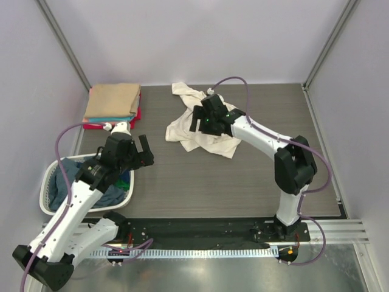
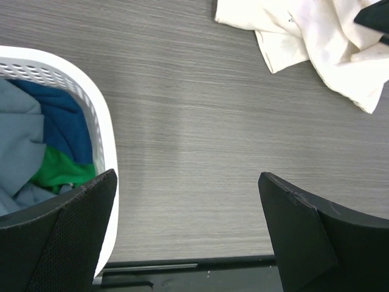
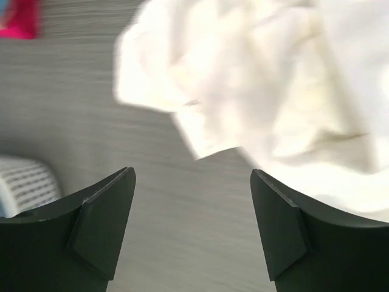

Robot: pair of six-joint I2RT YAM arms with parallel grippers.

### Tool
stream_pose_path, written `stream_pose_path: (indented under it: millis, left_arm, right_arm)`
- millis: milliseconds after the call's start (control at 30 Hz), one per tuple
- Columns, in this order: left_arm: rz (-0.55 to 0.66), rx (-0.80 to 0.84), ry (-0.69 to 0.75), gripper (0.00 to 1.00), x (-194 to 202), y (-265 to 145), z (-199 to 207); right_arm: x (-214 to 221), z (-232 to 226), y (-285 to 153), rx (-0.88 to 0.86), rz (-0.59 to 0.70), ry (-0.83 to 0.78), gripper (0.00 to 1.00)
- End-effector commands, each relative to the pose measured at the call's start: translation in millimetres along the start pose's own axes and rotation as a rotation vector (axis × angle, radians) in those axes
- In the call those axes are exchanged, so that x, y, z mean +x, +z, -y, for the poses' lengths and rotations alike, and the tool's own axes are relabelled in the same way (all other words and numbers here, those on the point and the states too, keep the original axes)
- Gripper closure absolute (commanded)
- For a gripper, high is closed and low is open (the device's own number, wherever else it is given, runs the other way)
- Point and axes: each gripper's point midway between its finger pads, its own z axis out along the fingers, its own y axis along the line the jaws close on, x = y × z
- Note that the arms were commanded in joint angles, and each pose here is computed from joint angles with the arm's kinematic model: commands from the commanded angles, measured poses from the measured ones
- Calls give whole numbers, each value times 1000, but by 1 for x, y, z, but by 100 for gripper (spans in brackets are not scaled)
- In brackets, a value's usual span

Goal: Fold and stack the t-shirts
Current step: Flatten the tshirt out

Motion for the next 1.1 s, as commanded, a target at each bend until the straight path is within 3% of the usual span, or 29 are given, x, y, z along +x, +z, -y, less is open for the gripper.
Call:
stream_pose_path:
  millis: [0, 67, 200, 367, 467, 500, 600, 700, 800, 833, 933, 1033, 1067]
  left_arm:
    - [47, 38, -6, 0, -11, 12, 11]
    - [36, 35, 7, 0, -6, 16, 10]
    - [22, 1, 40, 0, 12, 24, -5]
    - [45, 12, 46, 0, 15, 26, -8]
    - [40, -14, 61, 0, 14, 30, -11]
    - [36, -14, 65, 0, 13, 30, -9]
    - [11, -14, 77, 0, 17, 33, -8]
    - [15, -17, 78, 0, 15, 34, -8]
    - [18, -15, 77, 0, 16, 34, -8]
    - [18, -13, 77, 0, 15, 33, -8]
    - [21, -12, 73, 0, 15, 32, -8]
    - [20, -4, 65, 0, 17, 31, -7]
    - [17, -2, 63, 0, 17, 32, -7]
  right_arm:
    - [-17, 51, 20, 156, -30, -93, 18]
    - [-31, 83, 37, 225, -41, -89, 23]
    - [-58, 81, 59, 221, -30, -111, 26]
    - [-46, 92, 88, 282, -83, -146, 24]
    - [-40, 107, 100, 349, -111, -167, 32]
    - [-42, 108, 100, 358, -107, -176, 53]
    - [-56, 109, 87, 390, -70, -195, 99]
    - [-105, 84, 37, 366, 53, -225, 99]
    - [-163, 67, -50, 393, 230, -230, 99]
    - [-186, 62, -103, 389, 327, -216, 99]
    - [-207, 111, -174, 496, 439, -123, 99]
    - [-196, 174, -233, 597, 506, 26, 99]
    - [-172, 194, -238, 622, 480, 49, 91]
